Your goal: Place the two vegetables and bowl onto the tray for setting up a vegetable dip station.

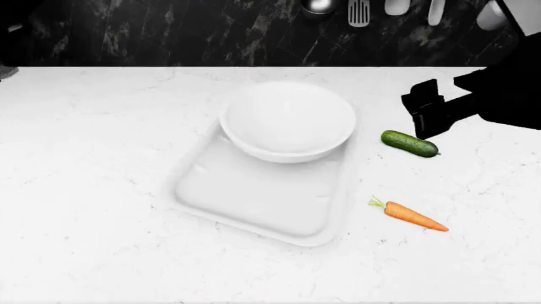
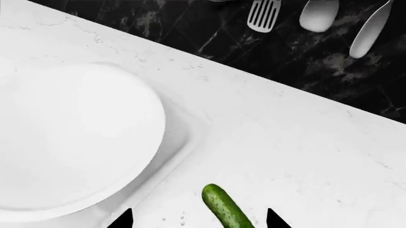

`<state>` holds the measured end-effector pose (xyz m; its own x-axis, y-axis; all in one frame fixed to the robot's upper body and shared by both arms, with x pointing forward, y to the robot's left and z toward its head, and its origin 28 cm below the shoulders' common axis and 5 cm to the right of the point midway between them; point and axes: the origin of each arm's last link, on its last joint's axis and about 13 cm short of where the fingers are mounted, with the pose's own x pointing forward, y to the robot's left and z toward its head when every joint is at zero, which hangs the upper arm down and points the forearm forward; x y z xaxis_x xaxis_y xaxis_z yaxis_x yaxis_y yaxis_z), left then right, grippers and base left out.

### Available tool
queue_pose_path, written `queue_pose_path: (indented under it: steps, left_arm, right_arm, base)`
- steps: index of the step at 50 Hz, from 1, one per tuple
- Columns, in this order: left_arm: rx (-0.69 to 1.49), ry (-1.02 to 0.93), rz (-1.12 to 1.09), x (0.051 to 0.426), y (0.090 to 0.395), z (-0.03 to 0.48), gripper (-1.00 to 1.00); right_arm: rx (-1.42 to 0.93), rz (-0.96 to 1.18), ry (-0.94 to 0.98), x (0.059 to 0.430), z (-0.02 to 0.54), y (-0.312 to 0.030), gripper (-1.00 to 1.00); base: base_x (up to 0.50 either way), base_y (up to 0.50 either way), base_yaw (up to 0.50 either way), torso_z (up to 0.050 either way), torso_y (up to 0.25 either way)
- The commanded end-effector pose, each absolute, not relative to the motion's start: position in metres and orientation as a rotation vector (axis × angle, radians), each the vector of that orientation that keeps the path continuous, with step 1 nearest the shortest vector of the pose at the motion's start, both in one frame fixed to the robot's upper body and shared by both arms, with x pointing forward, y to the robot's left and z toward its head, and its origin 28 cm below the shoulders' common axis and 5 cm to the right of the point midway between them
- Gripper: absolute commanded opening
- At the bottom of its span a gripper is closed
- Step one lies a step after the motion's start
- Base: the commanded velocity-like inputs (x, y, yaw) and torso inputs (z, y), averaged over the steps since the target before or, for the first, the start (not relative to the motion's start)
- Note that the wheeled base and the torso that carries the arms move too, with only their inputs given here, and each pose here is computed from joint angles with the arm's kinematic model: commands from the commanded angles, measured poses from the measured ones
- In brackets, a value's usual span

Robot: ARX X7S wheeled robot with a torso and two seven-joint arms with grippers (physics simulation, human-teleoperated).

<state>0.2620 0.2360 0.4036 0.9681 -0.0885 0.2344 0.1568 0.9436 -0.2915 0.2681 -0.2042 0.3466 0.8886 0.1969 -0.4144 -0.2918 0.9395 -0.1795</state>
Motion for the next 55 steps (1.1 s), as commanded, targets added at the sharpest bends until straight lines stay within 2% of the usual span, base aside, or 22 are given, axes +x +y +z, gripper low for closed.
queue_pose_path:
  steps: [1, 21, 43, 55]
  left_arm:
    - [-0.309, -0.224, -0.138, 0.262, 0.235, 0.403, 1.00]
    - [-0.289, -0.216, -0.137, 0.262, 0.231, 0.400, 1.00]
    - [-0.267, -0.206, -0.151, 0.262, 0.226, 0.396, 1.00]
    - [-0.264, -0.208, -0.150, 0.263, 0.226, 0.396, 1.00]
  right_arm:
    - [-0.267, 0.287, 0.544, 0.283, 0.331, -0.220, 1.00]
    - [-0.371, 0.230, 0.635, 0.314, 0.322, -0.237, 1.00]
    - [-0.518, 0.238, 0.653, 0.352, 0.331, -0.235, 1.00]
    - [-0.475, 0.268, 0.644, 0.364, 0.322, -0.228, 1.00]
  base:
    - [0.00, 0.00, 0.00, 0.000, 0.000]
    - [0.00, 0.00, 0.00, 0.000, 0.000]
    - [0.00, 0.00, 0.00, 0.000, 0.000]
    - [0.00, 0.00, 0.00, 0.000, 0.000]
